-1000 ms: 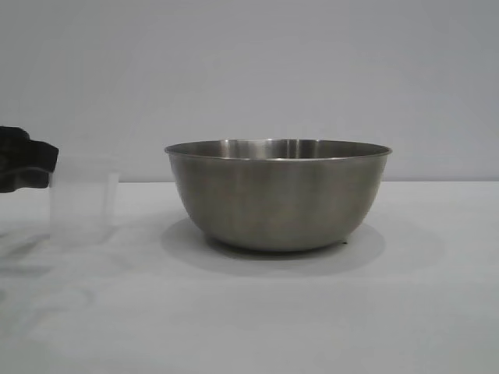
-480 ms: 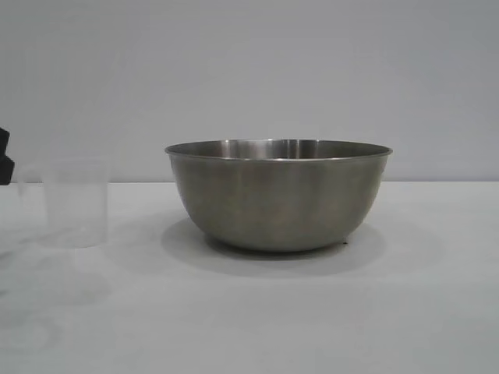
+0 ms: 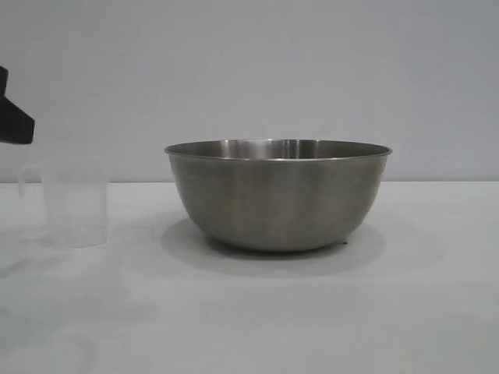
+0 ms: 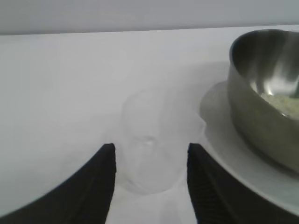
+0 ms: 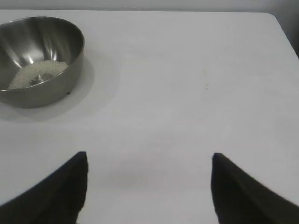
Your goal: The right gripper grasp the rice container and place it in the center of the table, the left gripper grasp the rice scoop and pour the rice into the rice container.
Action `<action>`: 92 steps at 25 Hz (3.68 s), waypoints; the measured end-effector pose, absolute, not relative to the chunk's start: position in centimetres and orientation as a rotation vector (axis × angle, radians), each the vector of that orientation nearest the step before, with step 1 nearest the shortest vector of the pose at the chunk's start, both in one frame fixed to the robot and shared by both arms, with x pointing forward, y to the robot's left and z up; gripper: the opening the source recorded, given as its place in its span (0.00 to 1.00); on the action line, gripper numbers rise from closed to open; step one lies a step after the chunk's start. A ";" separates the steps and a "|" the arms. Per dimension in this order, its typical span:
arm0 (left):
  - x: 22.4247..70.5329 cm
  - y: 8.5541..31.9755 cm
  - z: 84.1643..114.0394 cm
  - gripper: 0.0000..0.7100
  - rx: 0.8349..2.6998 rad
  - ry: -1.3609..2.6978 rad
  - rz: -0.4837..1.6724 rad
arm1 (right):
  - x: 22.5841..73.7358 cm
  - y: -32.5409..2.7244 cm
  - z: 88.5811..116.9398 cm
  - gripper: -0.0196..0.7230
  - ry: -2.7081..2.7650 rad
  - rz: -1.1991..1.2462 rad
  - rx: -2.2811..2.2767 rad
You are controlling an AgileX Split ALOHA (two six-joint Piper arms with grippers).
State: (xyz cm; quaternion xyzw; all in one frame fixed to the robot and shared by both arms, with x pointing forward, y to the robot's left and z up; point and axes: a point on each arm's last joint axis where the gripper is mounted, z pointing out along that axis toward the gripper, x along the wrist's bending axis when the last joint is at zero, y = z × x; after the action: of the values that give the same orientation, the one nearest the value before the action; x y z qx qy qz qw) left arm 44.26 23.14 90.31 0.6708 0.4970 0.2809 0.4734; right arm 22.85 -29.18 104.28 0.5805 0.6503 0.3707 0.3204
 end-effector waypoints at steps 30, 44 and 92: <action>40.5 25.8 105.8 0.43 1.747 1.304 0.850 | 22.8 -29.2 104.3 0.66 1.709 0.974 1.525; 32.6 28.5 106.5 0.59 1.885 1.433 0.786 | 22.8 -29.2 104.3 0.66 1.709 0.974 1.525; 24.6 30.1 104.3 0.57 1.852 1.382 0.714 | 22.8 -29.1 104.3 0.66 1.712 0.986 1.527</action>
State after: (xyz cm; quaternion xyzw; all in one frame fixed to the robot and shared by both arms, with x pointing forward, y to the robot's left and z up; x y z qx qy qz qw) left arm 24.65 30.06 104.30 0.7162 0.5344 0.2762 0.3538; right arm 22.84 -29.09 104.29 0.5800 0.6504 0.3744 0.3167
